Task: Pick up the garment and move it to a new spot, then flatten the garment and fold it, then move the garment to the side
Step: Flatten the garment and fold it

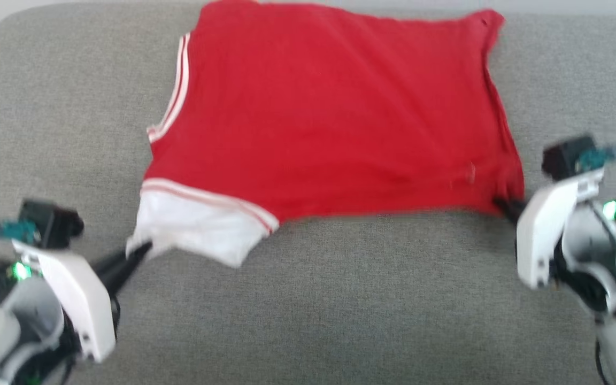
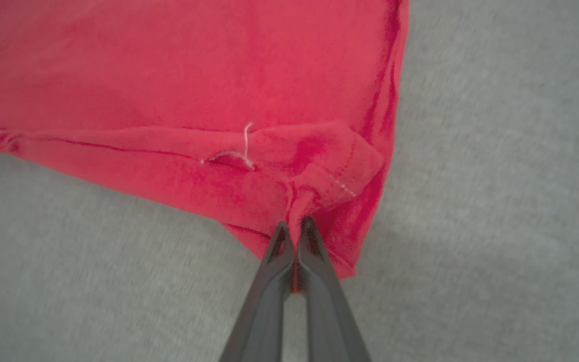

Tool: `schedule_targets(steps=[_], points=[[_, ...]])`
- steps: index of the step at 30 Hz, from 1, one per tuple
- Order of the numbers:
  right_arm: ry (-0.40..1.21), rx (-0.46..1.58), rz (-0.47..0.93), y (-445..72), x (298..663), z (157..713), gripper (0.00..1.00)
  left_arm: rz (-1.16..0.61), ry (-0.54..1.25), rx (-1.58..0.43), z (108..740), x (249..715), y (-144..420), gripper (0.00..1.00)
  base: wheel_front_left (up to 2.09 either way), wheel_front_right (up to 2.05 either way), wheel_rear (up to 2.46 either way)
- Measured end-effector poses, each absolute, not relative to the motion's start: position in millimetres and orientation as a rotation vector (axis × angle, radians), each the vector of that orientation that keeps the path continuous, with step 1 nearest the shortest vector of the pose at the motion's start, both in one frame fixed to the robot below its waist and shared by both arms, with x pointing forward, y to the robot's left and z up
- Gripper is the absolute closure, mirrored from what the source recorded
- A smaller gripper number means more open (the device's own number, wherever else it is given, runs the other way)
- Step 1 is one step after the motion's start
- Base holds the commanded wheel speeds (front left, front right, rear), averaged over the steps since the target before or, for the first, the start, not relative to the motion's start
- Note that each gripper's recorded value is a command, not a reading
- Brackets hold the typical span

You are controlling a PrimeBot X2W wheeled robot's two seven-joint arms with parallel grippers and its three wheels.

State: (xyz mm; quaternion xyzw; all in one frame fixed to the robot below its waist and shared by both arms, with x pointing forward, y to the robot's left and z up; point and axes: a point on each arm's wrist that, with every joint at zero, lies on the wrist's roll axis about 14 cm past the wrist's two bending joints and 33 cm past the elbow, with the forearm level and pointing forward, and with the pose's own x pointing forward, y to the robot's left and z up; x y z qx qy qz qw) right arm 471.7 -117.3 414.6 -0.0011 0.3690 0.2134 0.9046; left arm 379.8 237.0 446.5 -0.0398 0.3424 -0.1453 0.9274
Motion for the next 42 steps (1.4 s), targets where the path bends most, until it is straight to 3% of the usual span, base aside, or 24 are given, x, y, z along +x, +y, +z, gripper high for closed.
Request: schedule_targets(steps=[12, 18, 24, 33, 42], points=[[1.006, -0.029, 0.489, -139.9, 377.0, 400.0, 1.00, -0.250, 0.963, -0.188, 421.8, 286.6, 220.4, 1.00, 0.00, 0.00, 0.00], [1.013, 0.015, 0.480, -144.1, 362.1, 405.2, 1.00, -0.272, 1.022, -0.204, 423.1, 268.7, 212.9, 1.00, 0.00, 0.00, 0.00], [0.931, 0.064, 0.471, -138.9, 371.2, 423.8, 1.00, -0.281, 0.872, -0.077, 453.7, 311.1, 229.6, 1.00, 0.00, 0.00, 0.00], [0.782, 0.044, 0.419, -139.6, 416.0, 449.2, 1.00, -0.332, 0.593, 0.161, 505.4, 399.1, 249.2, 1.00, 0.00, 0.00, 0.00], [0.725, 0.016, 0.358, -140.9, 470.3, 437.8, 1.00, -0.385, 0.535, 0.238, 493.1, 473.0, 247.6, 1.00, 0.00, 0.00, 0.00]])
